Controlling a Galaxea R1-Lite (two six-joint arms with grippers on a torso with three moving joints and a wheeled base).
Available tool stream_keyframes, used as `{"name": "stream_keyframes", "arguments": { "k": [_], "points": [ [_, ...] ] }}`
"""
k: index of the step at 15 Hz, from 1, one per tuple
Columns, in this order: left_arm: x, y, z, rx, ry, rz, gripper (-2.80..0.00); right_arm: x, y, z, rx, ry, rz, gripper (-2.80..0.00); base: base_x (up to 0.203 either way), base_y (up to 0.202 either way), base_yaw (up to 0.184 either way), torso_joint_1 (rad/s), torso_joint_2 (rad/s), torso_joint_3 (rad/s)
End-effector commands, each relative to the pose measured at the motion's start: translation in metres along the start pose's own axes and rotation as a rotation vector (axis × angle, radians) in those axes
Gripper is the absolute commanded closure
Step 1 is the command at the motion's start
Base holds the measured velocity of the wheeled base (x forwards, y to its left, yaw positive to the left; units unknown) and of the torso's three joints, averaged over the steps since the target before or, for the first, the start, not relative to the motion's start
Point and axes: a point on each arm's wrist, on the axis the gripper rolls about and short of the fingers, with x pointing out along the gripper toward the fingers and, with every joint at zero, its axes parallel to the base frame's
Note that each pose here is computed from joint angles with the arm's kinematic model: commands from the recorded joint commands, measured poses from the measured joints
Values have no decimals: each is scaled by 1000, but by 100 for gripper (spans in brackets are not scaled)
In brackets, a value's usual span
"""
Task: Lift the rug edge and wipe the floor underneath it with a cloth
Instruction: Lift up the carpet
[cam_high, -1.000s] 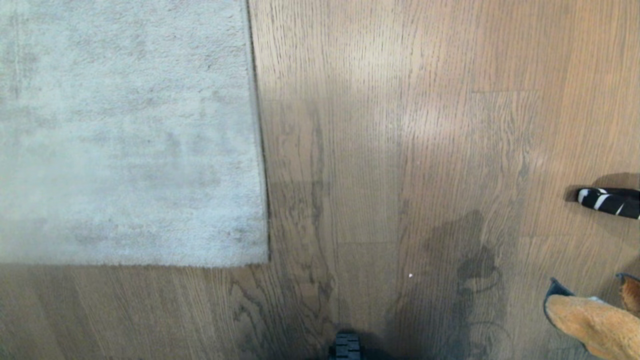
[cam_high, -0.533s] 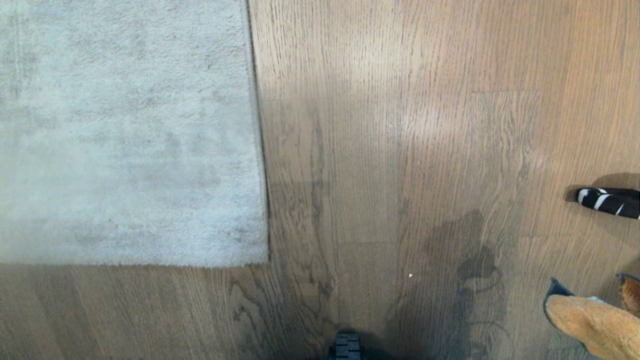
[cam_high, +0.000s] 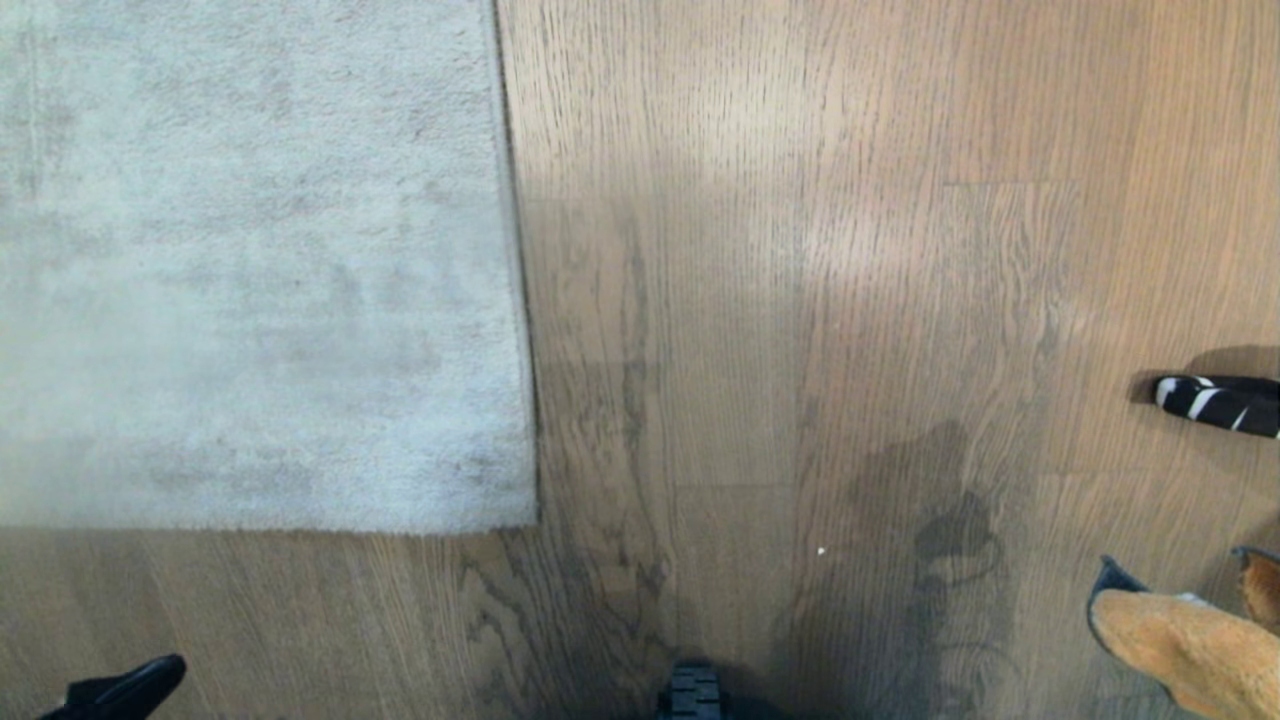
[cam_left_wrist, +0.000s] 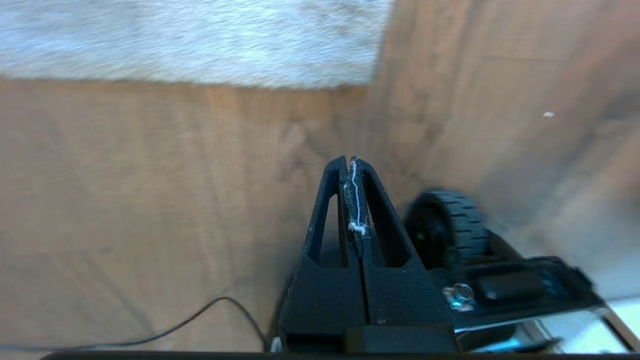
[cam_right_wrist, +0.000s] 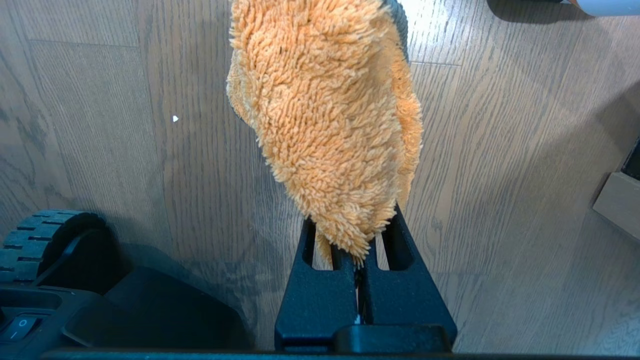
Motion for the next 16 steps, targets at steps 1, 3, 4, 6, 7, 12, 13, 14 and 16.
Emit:
{"name": "stream_keyframes", "arguments": {
  "k": [1, 3, 4, 6, 7, 12, 13, 14, 16],
  "points": [
    [27, 3, 10, -21, 98, -24, 0, 0, 0, 0, -1, 1, 1, 0, 0, 0, 0, 0, 0, 0],
    [49, 2, 16, -21, 132, -73, 0, 0, 0, 0, -1, 1, 1, 0, 0, 0, 0, 0, 0, 0],
    [58, 1, 18, -26, 150, -94, 0, 0, 0, 0, -2, 1, 1, 0, 0, 0, 0, 0, 0, 0],
    [73, -3, 19, -29, 197, -125, 0, 0, 0, 0, -1, 1, 1, 0, 0, 0, 0, 0, 0, 0],
    [80, -5, 21, -28, 218, -130, 0, 0, 0, 0, -1, 1, 1, 0, 0, 0, 0, 0, 0, 0],
    [133, -21, 27, -5, 293, -61, 0, 0, 0, 0, -1, 1, 1, 0, 0, 0, 0, 0, 0, 0],
    [146, -26, 29, 1, 287, -44, 0, 0, 0, 0, -3, 1, 1, 0, 0, 0, 0, 0, 0, 0],
    [161, -32, 32, 8, 272, -31, 0, 0, 0, 0, -1, 1, 1, 0, 0, 0, 0, 0, 0, 0],
    [188, -48, 43, 20, 222, -23, 0, 0, 0, 0, -3, 1, 1, 0, 0, 0, 0, 0, 0, 0]
  ]
}}
